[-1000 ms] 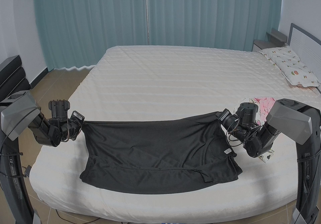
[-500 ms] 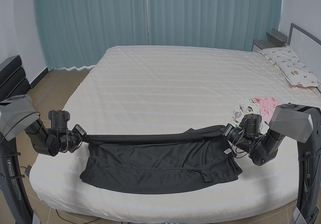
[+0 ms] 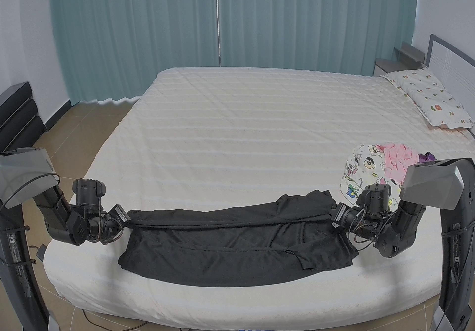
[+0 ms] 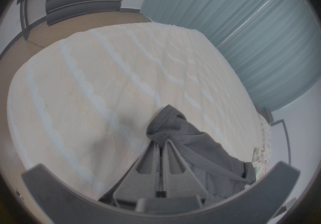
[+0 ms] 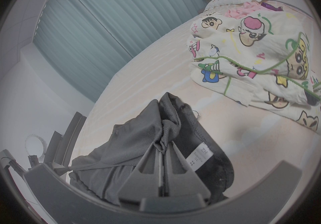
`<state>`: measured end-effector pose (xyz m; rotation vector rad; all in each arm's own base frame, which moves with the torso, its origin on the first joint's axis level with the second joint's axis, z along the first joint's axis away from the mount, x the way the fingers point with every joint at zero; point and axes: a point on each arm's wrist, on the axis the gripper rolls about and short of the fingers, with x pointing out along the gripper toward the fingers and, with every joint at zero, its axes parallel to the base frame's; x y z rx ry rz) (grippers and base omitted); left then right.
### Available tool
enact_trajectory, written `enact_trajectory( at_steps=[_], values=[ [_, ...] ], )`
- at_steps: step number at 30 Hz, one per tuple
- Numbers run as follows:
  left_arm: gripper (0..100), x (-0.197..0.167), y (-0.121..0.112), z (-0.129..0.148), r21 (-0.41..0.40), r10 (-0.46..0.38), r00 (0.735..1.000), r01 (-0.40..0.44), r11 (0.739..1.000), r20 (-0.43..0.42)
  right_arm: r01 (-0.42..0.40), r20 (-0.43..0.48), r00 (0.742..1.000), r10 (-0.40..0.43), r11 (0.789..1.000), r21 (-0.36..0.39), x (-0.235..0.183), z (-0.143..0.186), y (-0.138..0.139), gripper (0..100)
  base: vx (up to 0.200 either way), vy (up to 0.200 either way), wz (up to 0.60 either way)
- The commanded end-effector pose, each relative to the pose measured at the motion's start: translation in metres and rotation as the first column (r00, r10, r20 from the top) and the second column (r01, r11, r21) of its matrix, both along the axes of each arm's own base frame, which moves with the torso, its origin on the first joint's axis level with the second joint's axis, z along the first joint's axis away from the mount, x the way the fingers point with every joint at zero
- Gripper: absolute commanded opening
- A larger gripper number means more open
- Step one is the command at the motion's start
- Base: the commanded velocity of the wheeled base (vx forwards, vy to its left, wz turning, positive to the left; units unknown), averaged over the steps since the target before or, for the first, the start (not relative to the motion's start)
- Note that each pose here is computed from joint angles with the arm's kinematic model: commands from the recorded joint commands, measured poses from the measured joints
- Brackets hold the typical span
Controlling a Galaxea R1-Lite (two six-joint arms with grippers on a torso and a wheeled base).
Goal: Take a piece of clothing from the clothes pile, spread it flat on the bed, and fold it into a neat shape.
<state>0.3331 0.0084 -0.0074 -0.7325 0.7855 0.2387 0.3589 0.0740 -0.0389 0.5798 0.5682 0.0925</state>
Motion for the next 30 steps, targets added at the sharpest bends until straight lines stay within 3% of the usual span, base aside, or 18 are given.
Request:
enact_trajectory(
  at_steps=[1, 11, 30],
  values=[
    [0, -0.007, -0.003, 0.0, 0.006, -0.016, 1.0, 0.016, 1.0, -0.016, -0.005, -0.016, 1.0, 0.005, 1.0, -0.01, -0.004, -0.003, -0.001, 0, 0.0, 0.0, 0.0],
    [0, -0.025, -0.003, 0.01, 0.047, -0.058, 0.998, 0.059, 0.997, -0.024, -0.003, -0.016, 1.0, 0.003, 0.999, -0.037, -0.006, -0.005, -0.007, 0, 0.0, 0.0, 0.0],
    [0, -0.048, -0.004, -0.004, 0.085, -0.111, 0.987, 0.121, 0.989, -0.112, -0.07, -0.041, 0.997, 0.064, 0.987, -0.143, -0.023, -0.016, -0.01, 0, 0.0, 0.0, 0.0]
  ],
)
